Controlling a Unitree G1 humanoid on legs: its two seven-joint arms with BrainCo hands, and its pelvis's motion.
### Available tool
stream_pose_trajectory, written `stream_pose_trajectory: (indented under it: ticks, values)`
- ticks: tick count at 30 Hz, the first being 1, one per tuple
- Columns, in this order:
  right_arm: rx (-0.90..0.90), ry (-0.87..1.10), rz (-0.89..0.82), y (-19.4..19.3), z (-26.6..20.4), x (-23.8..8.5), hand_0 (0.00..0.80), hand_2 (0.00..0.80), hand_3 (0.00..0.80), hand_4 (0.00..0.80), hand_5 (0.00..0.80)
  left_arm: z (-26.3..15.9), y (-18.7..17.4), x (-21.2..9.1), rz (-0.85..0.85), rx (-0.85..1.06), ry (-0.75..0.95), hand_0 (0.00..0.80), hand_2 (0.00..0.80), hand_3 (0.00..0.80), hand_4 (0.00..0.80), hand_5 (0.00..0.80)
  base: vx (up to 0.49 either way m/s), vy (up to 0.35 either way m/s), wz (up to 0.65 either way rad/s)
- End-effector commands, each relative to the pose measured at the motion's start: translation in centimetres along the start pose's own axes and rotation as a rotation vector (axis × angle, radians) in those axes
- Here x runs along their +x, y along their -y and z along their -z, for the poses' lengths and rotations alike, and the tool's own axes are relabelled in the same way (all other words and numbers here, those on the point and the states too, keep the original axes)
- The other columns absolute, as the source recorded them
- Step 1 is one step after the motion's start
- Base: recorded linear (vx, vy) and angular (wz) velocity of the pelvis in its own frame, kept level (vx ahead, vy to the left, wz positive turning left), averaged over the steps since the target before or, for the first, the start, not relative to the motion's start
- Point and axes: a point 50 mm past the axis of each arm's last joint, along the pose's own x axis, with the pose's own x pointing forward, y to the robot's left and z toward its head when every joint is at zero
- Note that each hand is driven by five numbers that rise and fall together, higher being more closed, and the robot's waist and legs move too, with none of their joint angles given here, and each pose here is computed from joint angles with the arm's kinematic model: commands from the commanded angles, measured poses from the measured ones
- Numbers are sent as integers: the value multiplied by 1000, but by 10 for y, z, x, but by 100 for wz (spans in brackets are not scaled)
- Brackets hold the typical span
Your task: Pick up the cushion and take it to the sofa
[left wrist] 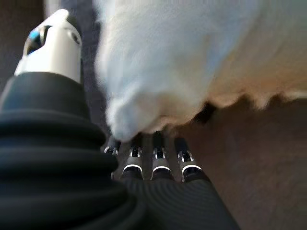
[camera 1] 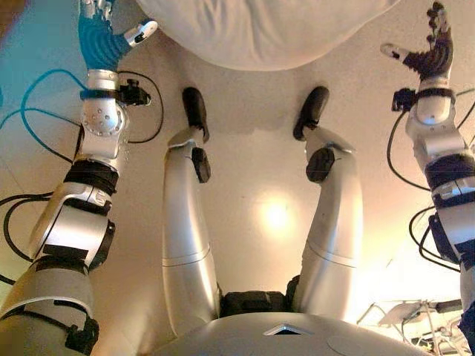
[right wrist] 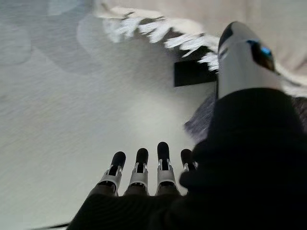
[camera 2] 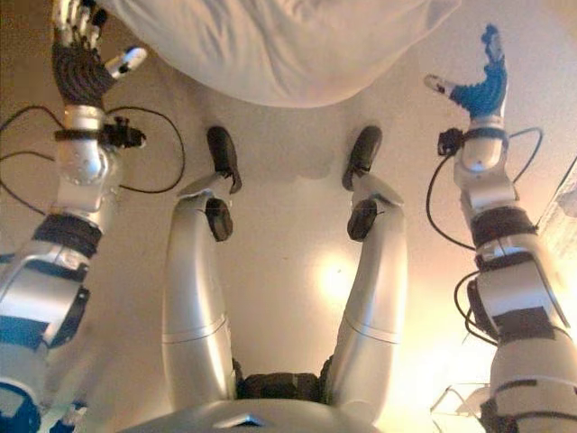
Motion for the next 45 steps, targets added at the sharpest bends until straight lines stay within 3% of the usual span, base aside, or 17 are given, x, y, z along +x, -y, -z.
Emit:
stream_pose_trajectory:
  ticks: [1, 2, 3, 5, 8, 11, 12, 13, 14, 15, 23, 31, 33, 42, 43, 44, 45]
  values:
    - [-6, 105, -28, 12, -22, 4, 0, 0, 0, 0, 0, 33, -6, -17, -128, -112, -275, 0, 0, 0, 0, 0, 38, -10, 7]
    - [2, 116, -46, 9, -25, 4, 0, 0, 0, 0, 0, 27, -3, -18, -104, -66, -191, 0, 0, 0, 0, 0, 35, -19, 9]
    - [8, 122, -56, 8, -26, 4, 0, 0, 0, 0, 0, -9, 5, -19, -28, -14, 189, 0, 0, 0, 0, 0, 29, -52, 13]
    - [59, 151, -114, 4, -32, 6, 0, 0, 0, 0, 0, -20, 18, 0, 3, 4, 190, 0, 0, 0, 0, 0, 23, -61, 10]
    - [129, 197, -222, -9, -42, 6, 0, 0, 0, 0, 0, -16, 24, 13, 69, -20, 87, 0, 0, 0, 0, 0, 22, -6, 5]
    - [175, 223, -307, -18, -52, 4, 0, 0, 0, 0, 0, 12, 23, 2, 124, -67, -127, 0, 0, 0, 0, 0, 17, 32, 2]
    - [181, 225, -324, -19, -53, 4, 0, 0, 0, 0, 0, 14, 23, -1, 126, -74, -134, 0, 0, 0, 0, 0, 36, 65, -1]
    - [181, 224, -349, -23, -55, 1, 0, 0, 0, 0, 0, -4, 18, -3, 12, -52, 57, 0, 0, 0, 0, 0, 30, 52, -2]
    - [180, 222, -358, -23, -55, 0, 0, 0, 0, 0, 0, 27, 18, -8, -27, -119, -258, 0, 0, 0, 0, 0, 25, 38, -2]
    - [186, 218, -369, -25, -54, -1, 0, 0, 0, 0, 0, 32, 21, -10, 32, -276, -284, 0, 0, 0, 0, 0, 0, 0, 0]
    - [244, 147, -514, -29, -43, -7, 0, 0, 0, 0, 0, 30, 19, -12, 32, -268, -302, 0, 0, 0, 0, 0, 4, 7, 7]
    - [407, 150, -690, -39, -46, -18, 0, 0, 0, 0, 0, 28, 41, -18, 288, -404, -315, 0, 0, 0, 0, 0, 0, 0, 0]
    - [414, 148, -721, -39, -45, -21, 778, 778, 778, 778, 778, 28, 44, -20, 345, -458, -317, 0, 0, 0, 0, 0, 0, 0, 0]
    - [433, 161, -698, -36, -44, -22, 800, 800, 800, 800, 800, 21, 57, -23, 467, -561, -283, 0, 0, 0, 0, 0, 0, 0, 0]
    - [431, 158, -694, -36, -43, -23, 800, 800, 800, 800, 800, 20, 57, -23, 467, -558, -280, 113, 113, 113, 113, 113, 0, 0, 0]
    - [432, 156, -693, -36, -43, -23, 800, 800, 800, 800, 800, 20, 58, -22, 468, -558, -280, 442, 442, 442, 442, 442, 0, 0, 0]
    - [429, 153, -690, -36, -42, -23, 800, 800, 800, 800, 800, 20, 60, -22, 465, -556, -286, 376, 376, 376, 376, 376, 0, 0, 0]
